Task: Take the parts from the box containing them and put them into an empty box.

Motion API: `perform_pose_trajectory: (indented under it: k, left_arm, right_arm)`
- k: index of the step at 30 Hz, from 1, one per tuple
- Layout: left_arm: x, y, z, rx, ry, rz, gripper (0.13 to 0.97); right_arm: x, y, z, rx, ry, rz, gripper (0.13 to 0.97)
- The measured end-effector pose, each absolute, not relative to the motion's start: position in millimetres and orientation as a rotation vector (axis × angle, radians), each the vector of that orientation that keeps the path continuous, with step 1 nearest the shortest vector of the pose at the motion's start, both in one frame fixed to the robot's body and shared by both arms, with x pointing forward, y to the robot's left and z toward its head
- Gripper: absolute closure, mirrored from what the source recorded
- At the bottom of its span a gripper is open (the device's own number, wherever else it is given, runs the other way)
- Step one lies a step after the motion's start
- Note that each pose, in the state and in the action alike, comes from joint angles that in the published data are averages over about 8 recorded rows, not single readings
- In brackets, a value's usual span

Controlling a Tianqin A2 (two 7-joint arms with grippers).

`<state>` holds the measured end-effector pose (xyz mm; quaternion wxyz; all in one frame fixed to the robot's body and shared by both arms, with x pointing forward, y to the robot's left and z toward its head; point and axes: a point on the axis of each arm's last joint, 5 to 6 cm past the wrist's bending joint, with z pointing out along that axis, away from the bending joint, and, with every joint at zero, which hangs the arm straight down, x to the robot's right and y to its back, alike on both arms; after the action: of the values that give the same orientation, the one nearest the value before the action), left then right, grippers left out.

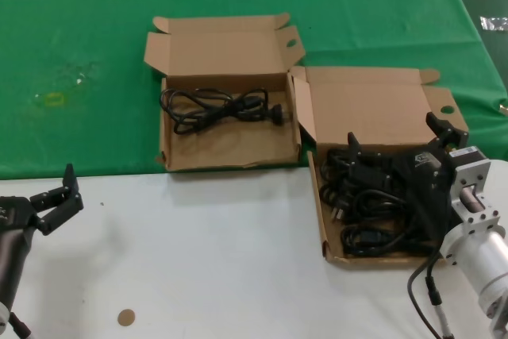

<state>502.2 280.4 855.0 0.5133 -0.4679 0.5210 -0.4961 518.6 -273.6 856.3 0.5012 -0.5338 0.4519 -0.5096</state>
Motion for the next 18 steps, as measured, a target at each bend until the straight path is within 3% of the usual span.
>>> perform_pose_trajectory:
  k: [18]
  left_arm:
    - [502.2, 280.4, 855.0, -1.125, 1.253, -1.193, 0.132]
  right_arm:
    - [518.6, -273.6, 856.3, -1.290, 1.092, -1.232, 0.130]
